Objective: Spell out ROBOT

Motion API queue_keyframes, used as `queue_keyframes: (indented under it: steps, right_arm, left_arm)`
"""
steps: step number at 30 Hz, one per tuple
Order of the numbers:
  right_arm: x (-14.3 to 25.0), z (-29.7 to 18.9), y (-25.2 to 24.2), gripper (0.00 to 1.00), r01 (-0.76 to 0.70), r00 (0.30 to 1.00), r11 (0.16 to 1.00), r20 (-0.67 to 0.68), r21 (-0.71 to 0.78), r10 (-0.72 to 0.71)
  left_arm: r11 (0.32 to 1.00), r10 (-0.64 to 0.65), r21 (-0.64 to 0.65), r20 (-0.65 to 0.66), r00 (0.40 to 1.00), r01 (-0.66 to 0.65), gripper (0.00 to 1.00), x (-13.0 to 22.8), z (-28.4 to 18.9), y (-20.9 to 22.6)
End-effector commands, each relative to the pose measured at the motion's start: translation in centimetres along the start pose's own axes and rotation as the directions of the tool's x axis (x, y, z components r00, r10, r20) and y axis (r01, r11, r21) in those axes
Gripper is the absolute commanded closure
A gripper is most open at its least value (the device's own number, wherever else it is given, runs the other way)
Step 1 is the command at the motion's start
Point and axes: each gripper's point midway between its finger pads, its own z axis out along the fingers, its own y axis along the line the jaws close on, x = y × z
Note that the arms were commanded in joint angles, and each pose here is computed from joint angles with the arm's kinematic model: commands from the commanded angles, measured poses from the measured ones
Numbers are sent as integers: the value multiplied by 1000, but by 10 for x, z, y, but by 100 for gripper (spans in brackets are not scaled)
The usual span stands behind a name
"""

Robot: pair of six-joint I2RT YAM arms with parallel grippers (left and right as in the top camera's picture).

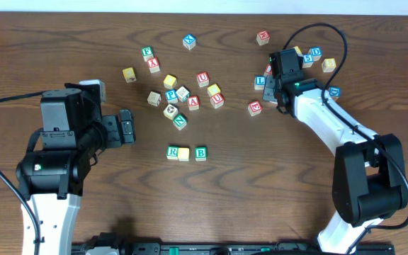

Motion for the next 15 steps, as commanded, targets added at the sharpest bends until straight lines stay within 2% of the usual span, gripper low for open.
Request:
queue_keyframes:
  steps: [1, 7, 15]
  right_arm:
    - [4, -5, -6, 67, -96, 995, 995, -6, 30, 96]
    - [15, -6, -11, 65, -182, 982, 981, -45, 60, 185]
    - [21, -4, -7, 60, -222, 972, 974, -71, 48, 225]
  left_arm:
    - [1000, 4, 11, 17, 1000, -4, 1, -6, -5, -2]
    - [1000, 5, 11, 17, 1000, -5, 1, -6, -5, -2]
    - [1000, 4, 11, 17, 1000, -4, 1, -6, -5, -2]
